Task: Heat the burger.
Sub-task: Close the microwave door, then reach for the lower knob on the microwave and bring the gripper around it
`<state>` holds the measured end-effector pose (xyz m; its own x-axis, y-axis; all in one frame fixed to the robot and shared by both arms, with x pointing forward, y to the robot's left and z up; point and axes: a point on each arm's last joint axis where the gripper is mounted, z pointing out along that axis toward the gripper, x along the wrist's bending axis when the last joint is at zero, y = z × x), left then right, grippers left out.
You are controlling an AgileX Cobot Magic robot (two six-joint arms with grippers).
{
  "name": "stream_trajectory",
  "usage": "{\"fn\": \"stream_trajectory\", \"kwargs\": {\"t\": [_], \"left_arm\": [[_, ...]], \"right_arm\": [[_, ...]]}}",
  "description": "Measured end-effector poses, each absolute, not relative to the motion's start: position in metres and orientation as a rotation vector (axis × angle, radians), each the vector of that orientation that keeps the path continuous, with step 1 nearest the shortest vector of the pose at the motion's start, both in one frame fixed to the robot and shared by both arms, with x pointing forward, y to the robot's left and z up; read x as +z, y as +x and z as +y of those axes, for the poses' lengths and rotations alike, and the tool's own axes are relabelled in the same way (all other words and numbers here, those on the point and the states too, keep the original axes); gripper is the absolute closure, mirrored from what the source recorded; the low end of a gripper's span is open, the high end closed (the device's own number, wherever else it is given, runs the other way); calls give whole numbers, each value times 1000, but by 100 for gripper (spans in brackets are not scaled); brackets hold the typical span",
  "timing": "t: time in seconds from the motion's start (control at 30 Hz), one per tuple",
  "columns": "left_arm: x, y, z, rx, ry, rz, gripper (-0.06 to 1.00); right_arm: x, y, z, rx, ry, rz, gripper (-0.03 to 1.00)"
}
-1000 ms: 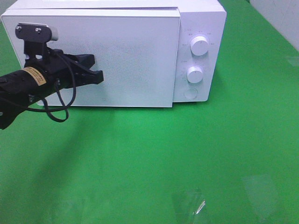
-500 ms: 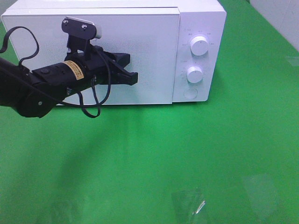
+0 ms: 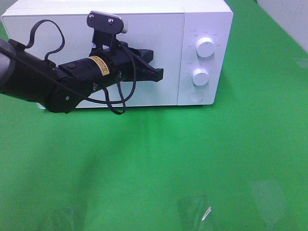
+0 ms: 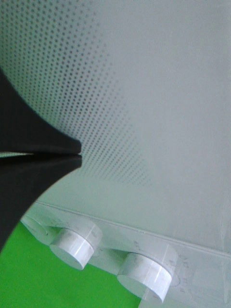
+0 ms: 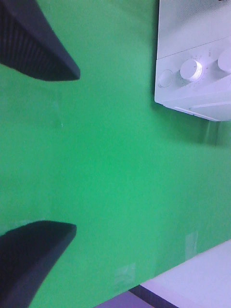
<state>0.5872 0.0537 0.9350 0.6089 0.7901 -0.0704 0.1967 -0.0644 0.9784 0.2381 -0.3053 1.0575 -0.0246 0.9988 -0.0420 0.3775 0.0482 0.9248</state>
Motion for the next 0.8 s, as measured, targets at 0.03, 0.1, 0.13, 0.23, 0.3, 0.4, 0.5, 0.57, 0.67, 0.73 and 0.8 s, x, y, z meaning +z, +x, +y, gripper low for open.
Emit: {"fn": "stream_trajectory", "kwargs": {"t": [0.03, 0.1, 0.13, 0.23, 0.3, 0.4, 0.5, 0.57, 0.67, 0.73, 0.8], "left_arm": [[935, 587, 54, 597, 1597, 844, 94], [936, 586, 52, 591, 1595, 854, 94], [939, 584, 49, 581, 1599, 874, 94], [949, 577, 44, 556, 1615, 910, 88], [951, 575, 43, 547, 1631, 917, 84], [957, 568, 40, 527, 1668, 923, 76], [966, 553, 33, 482, 1758, 935, 48], [971, 545, 31, 457, 1811, 944, 29], [976, 532, 29, 421, 1892, 958, 10], [975, 525, 29, 394, 1964, 979, 4], [974, 517, 29, 365, 2037, 999, 1]], "right_arm": [[1057, 238, -305, 978, 1444, 1522, 21], [1057, 238, -305, 978, 1444, 1522, 21], [1057, 238, -305, 978, 1444, 1522, 21], [1057, 238, -305, 978, 1444, 1522, 21], [1057, 238, -305, 978, 1444, 1522, 21], [1057, 238, -305, 978, 1444, 1522, 21], [1057, 238, -305, 978, 1444, 1522, 21], [1057, 238, -305, 978, 1444, 1522, 21], [1057, 238, -305, 978, 1444, 1522, 21], [1057, 238, -305, 978, 1444, 1522, 21], [1057, 238, -305, 978, 1444, 1522, 21]]}}
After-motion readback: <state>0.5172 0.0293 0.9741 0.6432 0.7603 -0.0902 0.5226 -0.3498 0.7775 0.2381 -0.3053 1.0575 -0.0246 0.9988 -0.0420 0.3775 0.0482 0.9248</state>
